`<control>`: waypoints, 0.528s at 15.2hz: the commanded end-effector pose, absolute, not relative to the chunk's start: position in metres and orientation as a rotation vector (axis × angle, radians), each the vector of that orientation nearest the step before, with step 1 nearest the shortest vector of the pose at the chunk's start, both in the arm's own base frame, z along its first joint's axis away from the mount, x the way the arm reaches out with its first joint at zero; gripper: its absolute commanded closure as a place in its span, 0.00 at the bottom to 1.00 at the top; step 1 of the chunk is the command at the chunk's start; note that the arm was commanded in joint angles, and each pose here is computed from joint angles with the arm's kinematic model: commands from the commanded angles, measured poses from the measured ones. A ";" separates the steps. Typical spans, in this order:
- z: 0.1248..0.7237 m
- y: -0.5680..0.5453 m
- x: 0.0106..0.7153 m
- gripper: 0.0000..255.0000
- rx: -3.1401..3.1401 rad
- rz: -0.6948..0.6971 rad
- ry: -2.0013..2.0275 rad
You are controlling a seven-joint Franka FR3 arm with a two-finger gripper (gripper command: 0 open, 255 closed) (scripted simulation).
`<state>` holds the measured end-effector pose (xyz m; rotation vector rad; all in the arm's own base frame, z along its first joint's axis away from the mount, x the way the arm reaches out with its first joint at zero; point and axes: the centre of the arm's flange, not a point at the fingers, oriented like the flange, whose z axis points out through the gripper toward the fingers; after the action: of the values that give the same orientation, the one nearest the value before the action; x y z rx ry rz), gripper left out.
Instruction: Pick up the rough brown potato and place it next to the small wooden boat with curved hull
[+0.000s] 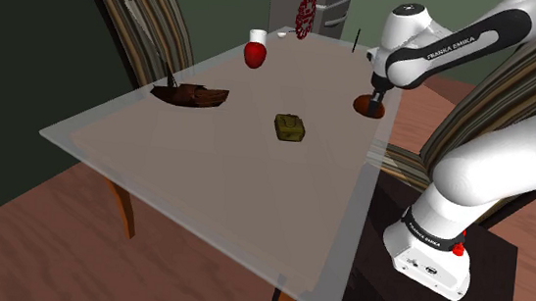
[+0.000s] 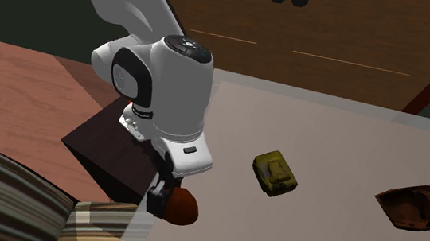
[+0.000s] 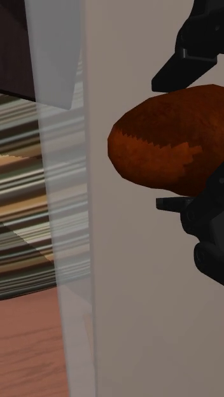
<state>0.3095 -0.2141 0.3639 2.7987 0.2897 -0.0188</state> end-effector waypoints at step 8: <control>0.412 -0.214 0.310 1.00 2.799 -0.019 0.290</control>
<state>0.3092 -0.2128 0.4066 2.7987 0.2897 -0.0186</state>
